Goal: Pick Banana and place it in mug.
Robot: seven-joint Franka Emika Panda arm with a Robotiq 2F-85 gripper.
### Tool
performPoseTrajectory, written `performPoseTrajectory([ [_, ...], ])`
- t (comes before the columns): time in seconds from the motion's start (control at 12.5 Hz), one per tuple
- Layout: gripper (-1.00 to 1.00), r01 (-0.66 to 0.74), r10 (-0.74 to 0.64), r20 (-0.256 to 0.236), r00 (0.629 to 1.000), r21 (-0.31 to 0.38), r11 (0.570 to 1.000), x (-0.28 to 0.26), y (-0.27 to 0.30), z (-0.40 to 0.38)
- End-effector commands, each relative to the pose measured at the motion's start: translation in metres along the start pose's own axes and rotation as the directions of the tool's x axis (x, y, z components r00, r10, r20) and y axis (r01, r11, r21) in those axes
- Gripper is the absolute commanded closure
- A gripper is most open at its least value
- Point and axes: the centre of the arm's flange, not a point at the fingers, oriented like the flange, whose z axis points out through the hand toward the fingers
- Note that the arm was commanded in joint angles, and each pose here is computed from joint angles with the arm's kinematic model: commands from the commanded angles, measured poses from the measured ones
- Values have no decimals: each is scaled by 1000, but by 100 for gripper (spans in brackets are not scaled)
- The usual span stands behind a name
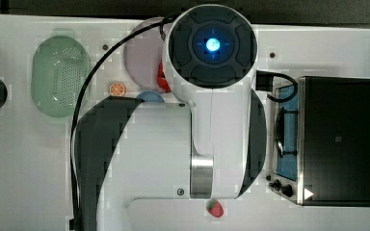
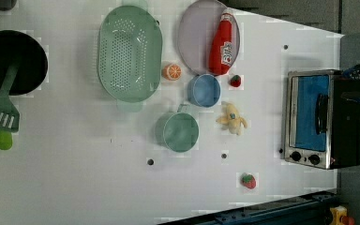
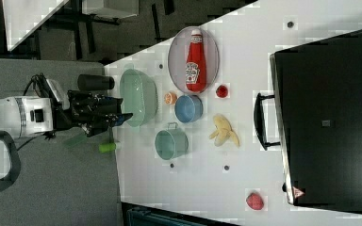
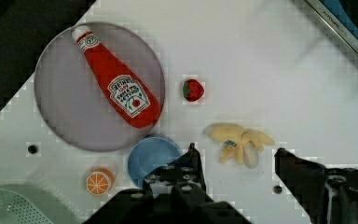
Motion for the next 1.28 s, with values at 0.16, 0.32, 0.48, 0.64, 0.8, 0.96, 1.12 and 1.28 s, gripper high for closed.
performPoseTrajectory([
  [0.16,-82,-36,38,60,997,-37,999,-74,119,-47],
  [0.32,-100,-33,37,75,996,-54,998,-73,117,-34],
  [0.48,-100,-30,34,78,996,-60,998,-69,109,-6],
  [0.64,-100,9,-5,73,997,-52,999,-62,98,36],
  [0.8,-100,115,-111,72,991,-43,992,-56,88,86],
  [0.96,-100,199,-196,73,978,-39,979,-53,81,139],
  [1.12,-100,263,-261,61,964,-29,964,-50,75,189],
  [1.28,-100,335,-333,59,941,-27,942,-49,72,239],
])
